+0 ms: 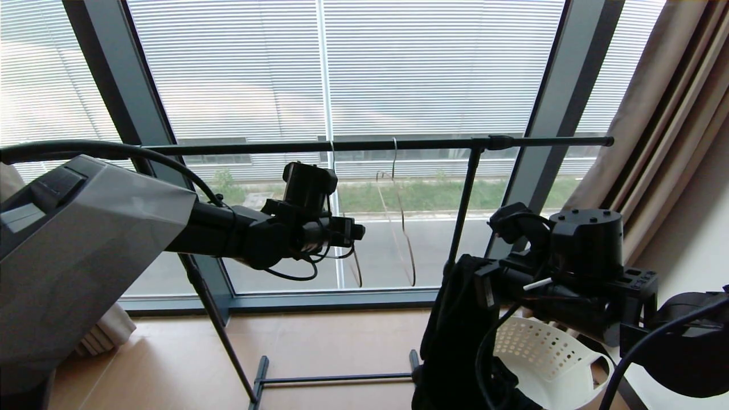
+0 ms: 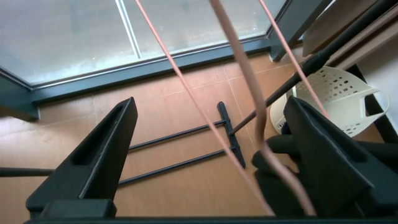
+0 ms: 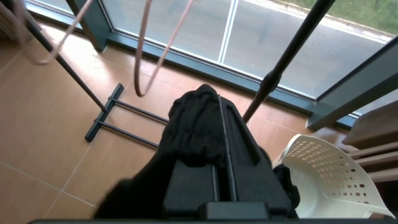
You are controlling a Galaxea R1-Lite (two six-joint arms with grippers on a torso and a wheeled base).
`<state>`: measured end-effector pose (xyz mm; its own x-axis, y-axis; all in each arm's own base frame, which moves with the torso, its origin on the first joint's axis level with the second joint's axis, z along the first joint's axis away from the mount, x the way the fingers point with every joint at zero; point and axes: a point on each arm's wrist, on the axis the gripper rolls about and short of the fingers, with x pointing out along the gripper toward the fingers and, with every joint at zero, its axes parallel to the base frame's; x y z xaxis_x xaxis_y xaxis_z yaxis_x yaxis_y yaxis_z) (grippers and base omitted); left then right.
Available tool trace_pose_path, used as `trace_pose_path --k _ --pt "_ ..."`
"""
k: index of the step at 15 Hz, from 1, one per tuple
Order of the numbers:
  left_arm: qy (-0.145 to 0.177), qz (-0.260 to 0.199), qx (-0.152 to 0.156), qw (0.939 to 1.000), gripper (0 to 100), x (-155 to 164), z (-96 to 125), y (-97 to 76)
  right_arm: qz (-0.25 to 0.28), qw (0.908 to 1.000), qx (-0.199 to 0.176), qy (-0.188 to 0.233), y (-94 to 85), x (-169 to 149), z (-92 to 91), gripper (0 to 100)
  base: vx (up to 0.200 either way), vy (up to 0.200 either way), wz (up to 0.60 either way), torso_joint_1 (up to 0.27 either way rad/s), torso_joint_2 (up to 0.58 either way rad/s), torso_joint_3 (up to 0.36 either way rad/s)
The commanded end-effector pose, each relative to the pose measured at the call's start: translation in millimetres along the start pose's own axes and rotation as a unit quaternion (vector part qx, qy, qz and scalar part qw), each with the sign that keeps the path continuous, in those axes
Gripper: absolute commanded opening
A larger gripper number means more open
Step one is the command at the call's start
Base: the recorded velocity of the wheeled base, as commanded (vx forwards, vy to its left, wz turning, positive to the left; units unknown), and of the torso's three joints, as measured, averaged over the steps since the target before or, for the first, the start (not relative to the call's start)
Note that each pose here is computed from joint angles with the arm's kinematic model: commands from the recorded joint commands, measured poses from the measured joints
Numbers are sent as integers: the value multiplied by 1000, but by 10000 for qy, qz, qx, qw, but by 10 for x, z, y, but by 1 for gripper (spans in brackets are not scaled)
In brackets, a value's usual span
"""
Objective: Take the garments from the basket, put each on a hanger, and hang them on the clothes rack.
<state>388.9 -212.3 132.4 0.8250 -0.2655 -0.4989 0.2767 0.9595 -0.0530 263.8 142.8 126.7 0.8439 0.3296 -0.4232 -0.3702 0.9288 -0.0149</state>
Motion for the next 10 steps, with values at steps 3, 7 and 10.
trace_pose_path --k 3,7,10 --pt "-68 26 15 10000 100 -24 33 -24 -5 10000 5 -16 -5 0 8 0 0 0 0 0 0 0" --pt "-37 88 10 10000 100 66 6 1 0 10000 -2 22 -2 0 -13 0 0 0 0 0 0 0" --pt "52 162 21 9999 100 246 -74 -1 -3 10000 -3 67 2 0 -36 0 0 0 0 0 0 0"
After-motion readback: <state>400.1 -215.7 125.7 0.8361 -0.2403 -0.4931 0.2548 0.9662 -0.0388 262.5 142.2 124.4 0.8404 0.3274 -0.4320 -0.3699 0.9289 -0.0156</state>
